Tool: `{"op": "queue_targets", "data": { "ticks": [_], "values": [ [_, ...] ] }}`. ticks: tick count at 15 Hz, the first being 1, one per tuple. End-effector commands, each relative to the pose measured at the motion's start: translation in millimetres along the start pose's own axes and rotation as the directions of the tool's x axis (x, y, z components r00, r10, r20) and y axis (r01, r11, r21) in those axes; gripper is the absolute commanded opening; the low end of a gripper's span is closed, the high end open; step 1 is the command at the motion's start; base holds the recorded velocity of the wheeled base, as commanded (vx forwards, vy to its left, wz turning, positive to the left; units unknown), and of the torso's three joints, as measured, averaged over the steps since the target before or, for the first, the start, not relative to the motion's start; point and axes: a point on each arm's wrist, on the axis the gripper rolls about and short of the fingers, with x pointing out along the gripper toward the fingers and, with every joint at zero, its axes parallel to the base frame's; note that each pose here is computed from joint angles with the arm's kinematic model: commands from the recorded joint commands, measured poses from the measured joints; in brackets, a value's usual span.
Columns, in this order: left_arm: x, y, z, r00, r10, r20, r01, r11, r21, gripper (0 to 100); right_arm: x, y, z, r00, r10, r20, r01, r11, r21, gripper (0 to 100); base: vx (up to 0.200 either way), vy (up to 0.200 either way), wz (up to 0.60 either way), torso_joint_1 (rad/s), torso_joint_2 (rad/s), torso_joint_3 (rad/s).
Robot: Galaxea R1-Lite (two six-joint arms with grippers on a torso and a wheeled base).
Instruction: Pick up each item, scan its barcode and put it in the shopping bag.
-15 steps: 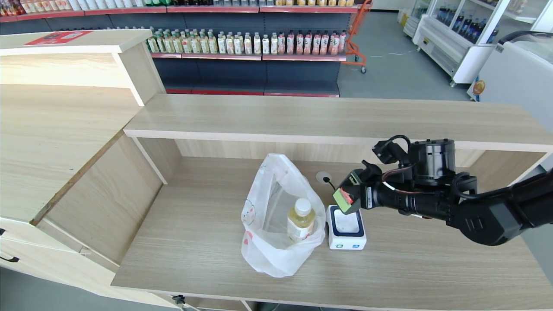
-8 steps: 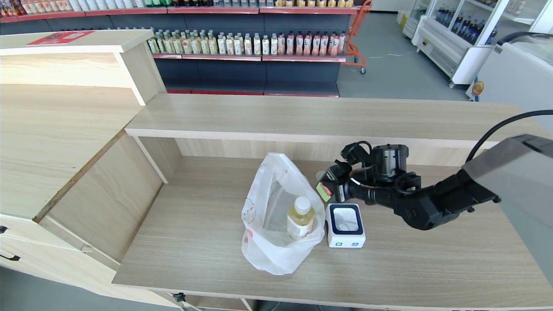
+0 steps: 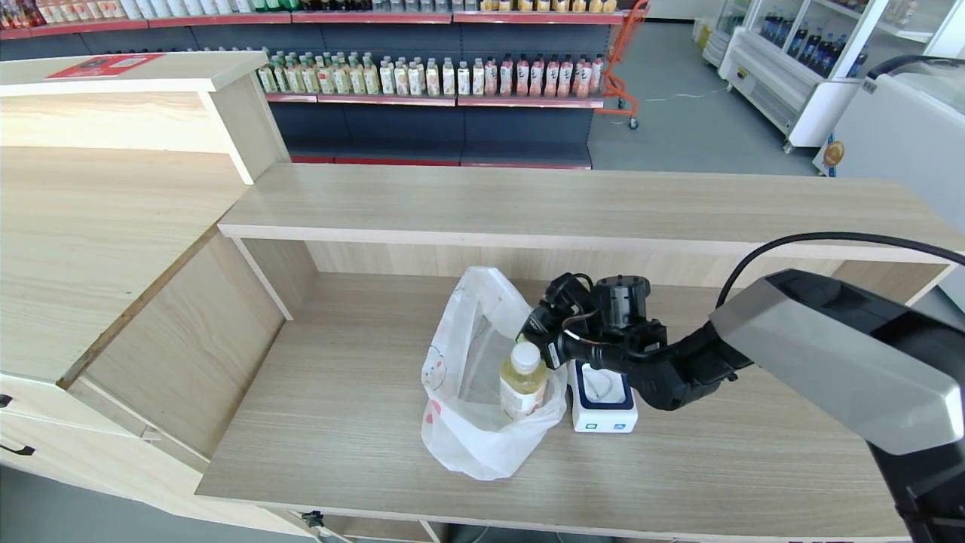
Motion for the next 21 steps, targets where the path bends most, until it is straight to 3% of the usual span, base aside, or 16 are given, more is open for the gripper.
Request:
{"op": "queue_targets", "data": {
  "ticks": [1,9,10,14,17,21],
  "values": [
    [0,0.0,0.0,1.000,0.000,0.001,0.000,1.000,-0.001,100,21,8,-9,1.000,0.019,0.006,-0.019,1.000,-0.019,0,0.000,0.000,0.00,0.000,0.00,0.000],
    [0,0.0,0.0,1.000,0.000,0.001,0.000,1.000,-0.001,100,34,7,-24,1.000,0.018,-0.006,-0.019,0.995,-0.094,0,0.000,0.000,0.00,0.000,0.00,0.000],
    [0,0.0,0.0,1.000,0.000,0.001,0.000,1.000,-0.001,100,34,5,-25,1.000,0.014,-0.008,-0.015,0.996,-0.090,100,0.000,0.000,0.00,0.000,0.00,0.000],
    [0,0.0,0.0,1.000,0.000,0.001,0.000,1.000,-0.001,100,24,-4,-12,1.000,-0.004,0.015,0.005,0.999,-0.045,100,0.000,0.000,0.00,0.000,0.00,0.000],
    [0,0.0,0.0,1.000,0.000,0.001,0.000,1.000,-0.001,100,-4,-3,25,0.998,-0.002,0.067,-0.007,0.990,0.138,100,0.000,0.000,0.00,0.000,0.00,0.000],
    [0,0.0,0.0,1.000,0.000,0.001,0.000,1.000,-0.001,100,-66,-11,34,1.000,-0.016,0.025,0.011,0.979,0.203,100,0.000,0.000,0.00,0.000,0.00,0.000]
  ]
}}
